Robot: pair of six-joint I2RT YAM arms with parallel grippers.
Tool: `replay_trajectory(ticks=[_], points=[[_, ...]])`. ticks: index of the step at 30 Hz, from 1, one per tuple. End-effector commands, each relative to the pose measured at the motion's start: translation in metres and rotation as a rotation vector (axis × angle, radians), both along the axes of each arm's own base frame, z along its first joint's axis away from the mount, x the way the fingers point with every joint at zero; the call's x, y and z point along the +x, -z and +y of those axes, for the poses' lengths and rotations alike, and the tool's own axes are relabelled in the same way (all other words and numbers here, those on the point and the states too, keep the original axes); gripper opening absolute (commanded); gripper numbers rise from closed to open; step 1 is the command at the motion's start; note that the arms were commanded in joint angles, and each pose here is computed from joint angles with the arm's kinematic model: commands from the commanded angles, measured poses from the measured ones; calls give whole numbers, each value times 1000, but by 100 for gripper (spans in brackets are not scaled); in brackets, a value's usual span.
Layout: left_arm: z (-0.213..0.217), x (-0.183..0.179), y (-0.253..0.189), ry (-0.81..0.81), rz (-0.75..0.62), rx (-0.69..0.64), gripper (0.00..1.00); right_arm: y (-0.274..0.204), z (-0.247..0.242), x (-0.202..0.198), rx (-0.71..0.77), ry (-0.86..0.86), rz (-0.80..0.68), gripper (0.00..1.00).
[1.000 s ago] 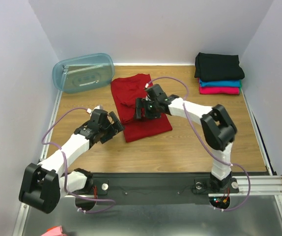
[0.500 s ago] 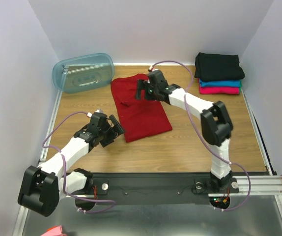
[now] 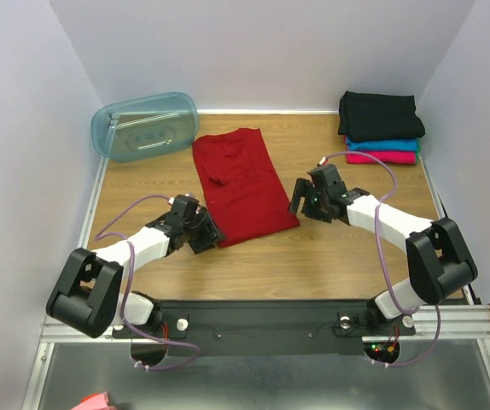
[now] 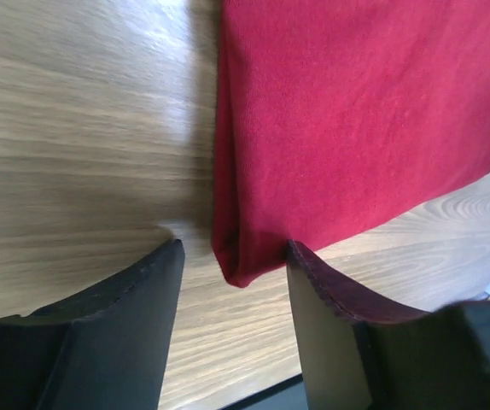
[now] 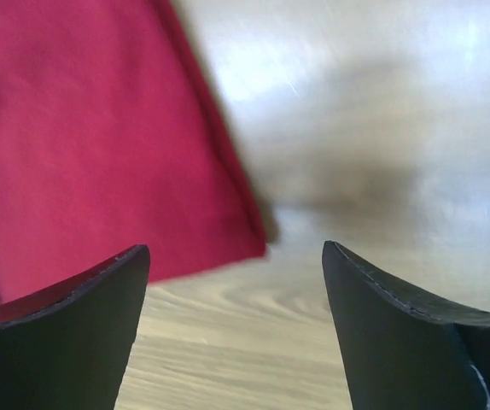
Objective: Fold and stack the t-shirts
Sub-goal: Fold the tshirt
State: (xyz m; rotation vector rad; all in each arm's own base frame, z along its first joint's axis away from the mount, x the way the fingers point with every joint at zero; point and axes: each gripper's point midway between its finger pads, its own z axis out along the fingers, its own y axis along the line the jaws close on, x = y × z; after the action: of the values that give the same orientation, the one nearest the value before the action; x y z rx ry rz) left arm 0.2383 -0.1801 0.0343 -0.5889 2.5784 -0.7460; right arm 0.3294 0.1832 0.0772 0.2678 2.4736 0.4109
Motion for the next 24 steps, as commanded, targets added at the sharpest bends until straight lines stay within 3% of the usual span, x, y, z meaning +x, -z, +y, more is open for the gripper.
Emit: replay_trajectory(ticks=[1, 3, 6, 9, 17, 21, 23, 24], points=[[-13, -2, 1, 47, -21, -28, 56, -4, 6, -8, 55, 14, -5, 85], [-13, -5, 6, 50, -7, -14, 44, 0, 7, -8, 64, 13, 8, 75], [-8, -11, 17, 42, 23, 6, 23, 10, 17, -14, 109, -11, 53, 70], [-5, -16, 24, 33, 43, 14, 12, 24, 18, -20, 113, -14, 90, 64], [-11, -17, 23, 60, 33, 24, 0, 50, 12, -29, 82, 2, 152, 58], [-21, -26, 23, 105, 37, 21, 0, 58, 19, -39, 113, -29, 193, 32], [-27, -32, 22, 134, 35, 20, 0, 60, 15, -39, 99, -16, 190, 27], [-30, -34, 20, 151, 31, 19, 0, 58, 13, -39, 97, -11, 178, 18]])
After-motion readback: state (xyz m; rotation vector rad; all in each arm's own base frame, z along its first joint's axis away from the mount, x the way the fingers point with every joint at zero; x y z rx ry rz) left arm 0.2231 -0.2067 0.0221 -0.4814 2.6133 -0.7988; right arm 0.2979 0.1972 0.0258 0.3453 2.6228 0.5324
